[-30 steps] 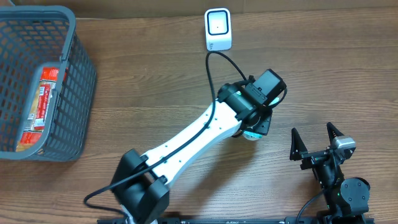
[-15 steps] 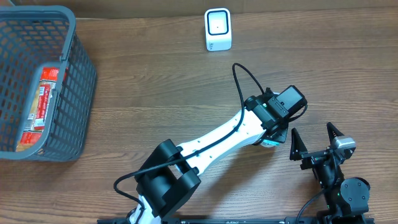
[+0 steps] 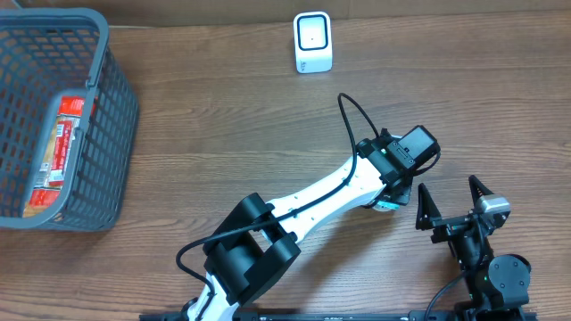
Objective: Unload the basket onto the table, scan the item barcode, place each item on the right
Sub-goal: 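Lift the items out and carry them right toward the table centre, then lower the items onto the table and open the left gripper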
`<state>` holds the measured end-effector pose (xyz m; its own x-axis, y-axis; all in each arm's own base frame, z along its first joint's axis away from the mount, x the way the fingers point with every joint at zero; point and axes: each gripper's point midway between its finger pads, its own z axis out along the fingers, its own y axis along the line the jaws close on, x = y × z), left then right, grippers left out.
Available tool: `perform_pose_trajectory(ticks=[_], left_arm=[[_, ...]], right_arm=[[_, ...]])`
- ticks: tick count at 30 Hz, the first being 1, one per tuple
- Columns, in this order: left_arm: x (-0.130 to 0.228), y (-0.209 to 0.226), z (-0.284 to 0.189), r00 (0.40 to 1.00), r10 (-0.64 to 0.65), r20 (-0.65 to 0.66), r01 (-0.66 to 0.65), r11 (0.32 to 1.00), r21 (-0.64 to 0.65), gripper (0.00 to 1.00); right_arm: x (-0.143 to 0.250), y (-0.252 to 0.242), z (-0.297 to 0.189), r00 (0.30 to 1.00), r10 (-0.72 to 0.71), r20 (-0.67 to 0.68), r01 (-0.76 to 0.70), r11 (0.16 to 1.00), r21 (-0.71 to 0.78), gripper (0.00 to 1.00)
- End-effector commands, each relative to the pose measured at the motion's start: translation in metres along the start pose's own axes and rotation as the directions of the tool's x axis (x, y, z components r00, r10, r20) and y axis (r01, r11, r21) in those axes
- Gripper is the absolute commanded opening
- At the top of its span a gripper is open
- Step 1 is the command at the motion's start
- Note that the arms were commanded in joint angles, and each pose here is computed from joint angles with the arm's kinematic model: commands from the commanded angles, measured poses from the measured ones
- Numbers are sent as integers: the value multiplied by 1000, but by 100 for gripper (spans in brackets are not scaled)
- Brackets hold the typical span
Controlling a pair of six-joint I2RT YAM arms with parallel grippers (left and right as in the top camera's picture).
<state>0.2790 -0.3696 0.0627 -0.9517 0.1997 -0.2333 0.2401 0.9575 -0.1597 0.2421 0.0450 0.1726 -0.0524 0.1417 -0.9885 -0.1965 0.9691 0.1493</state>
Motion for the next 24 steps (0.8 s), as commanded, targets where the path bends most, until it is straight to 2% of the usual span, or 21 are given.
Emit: perform_pose_trajectory(ticks=[1,9,15,24], left_arm=[[0,-10,-3,1000,-2,-10,3,999,38,48],[12,-9,-3,999,7,-53,-5,1000,30,71],[14,-12,-3,998,11,-62,-8,999,40,80],[4,-17,-12,999,46,-29,-44,997,60,86]], right_arm=[[2,-1,0,1000,2,3,-2,1000,5,100],[2,-1,0,1000,2,2,-2,1000,5,100],[2,-1,0,1000,2,2,-2,1000,5,100],[2,-1,0,1000,2,2,-2,1000,5,100]])
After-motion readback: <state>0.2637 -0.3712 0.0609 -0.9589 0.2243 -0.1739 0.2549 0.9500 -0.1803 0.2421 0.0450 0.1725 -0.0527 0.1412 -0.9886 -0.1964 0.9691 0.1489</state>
